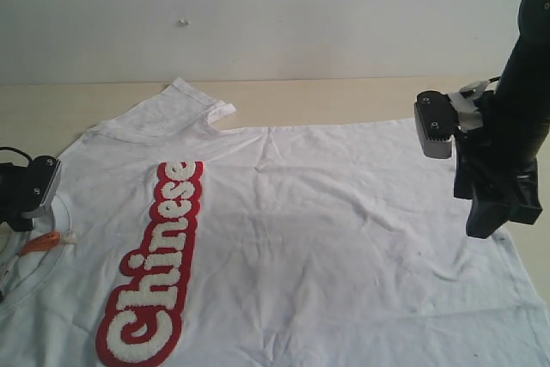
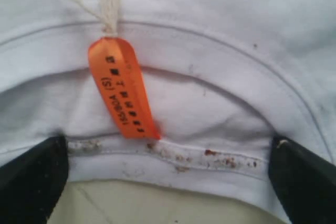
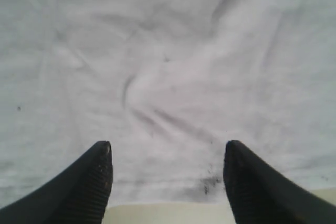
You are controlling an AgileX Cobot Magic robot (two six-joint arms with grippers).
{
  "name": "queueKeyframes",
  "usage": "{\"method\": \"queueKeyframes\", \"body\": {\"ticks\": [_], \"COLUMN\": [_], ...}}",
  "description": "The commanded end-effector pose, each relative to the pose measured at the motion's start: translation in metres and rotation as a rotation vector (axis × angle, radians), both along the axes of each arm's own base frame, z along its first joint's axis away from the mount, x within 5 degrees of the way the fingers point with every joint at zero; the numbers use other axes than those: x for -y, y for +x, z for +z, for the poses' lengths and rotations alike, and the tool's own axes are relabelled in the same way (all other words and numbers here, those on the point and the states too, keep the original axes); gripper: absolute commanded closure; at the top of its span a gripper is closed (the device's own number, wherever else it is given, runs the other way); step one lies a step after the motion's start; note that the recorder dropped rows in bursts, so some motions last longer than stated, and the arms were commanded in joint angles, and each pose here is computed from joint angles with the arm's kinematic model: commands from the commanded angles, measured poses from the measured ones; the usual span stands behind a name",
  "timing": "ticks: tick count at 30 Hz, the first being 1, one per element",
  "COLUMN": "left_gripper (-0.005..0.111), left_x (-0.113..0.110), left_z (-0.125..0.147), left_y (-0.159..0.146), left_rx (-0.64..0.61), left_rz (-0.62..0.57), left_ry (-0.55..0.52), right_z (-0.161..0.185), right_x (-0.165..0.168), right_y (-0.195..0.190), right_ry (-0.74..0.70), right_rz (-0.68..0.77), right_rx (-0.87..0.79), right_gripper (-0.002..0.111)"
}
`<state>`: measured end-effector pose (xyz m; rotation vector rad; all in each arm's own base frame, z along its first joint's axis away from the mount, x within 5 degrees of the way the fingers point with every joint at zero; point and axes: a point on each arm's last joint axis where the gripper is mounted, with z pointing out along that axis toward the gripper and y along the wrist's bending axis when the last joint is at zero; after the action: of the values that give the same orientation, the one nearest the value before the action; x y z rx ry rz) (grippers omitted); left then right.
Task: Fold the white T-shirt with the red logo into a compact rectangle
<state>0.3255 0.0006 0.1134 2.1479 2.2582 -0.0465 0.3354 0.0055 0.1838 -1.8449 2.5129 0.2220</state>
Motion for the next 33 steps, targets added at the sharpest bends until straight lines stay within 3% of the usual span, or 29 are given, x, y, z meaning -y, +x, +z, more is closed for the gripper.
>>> {"method": "queueKeyframes", "body": {"ticks": [1, 6, 14, 17, 21, 28, 31, 33], "left_gripper": [0.002, 0.002, 0.002, 0.002, 0.002, 0.002, 0.002, 0.002], "left_x": [0.0, 0.0, 0.0, 0.0, 0.0, 0.0, 0.0, 0.0], "left_z": [-0.008, -0.008, -0.008, -0.008, -0.008, -0.008, -0.008, -0.008], "left_y": [0.003, 0.003, 0.003, 0.003, 0.003, 0.003, 0.003, 0.003], "left_rx": [0.019, 0.019, 0.019, 0.019, 0.019, 0.019, 0.019, 0.019], "left_rz": [0.005, 0.005, 0.005, 0.005, 0.005, 0.005, 0.005, 0.005], "left_ry": [-0.003, -0.003, -0.003, -0.003, -0.003, -0.003, -0.003, -0.003], "right_z": [0.001, 0.001, 0.003, 0.003, 0.002, 0.001, 0.001, -0.006], "right_x": [0.009, 0.009, -0.004, -0.004, -0.002, 0.01, 0.012, 0.015], "right_y": [0.001, 0.001, -0.004, -0.004, -0.003, 0.005, 0.017, 0.02], "right_ry": [-0.093, -0.099, 0.043, 0.047, 0.023, -0.105, -0.133, -0.165], "right_rz": [0.063, 0.007, 0.022, 0.022, 0.032, 0.091, -0.019, 0.04], "right_rx": [0.014, 0.01, -0.051, -0.049, -0.032, 0.06, 0.178, 0.18], "right_gripper": [0.048, 0.048, 0.047, 0.034, 0.002, 0.003, 0.003, 0.003]}}
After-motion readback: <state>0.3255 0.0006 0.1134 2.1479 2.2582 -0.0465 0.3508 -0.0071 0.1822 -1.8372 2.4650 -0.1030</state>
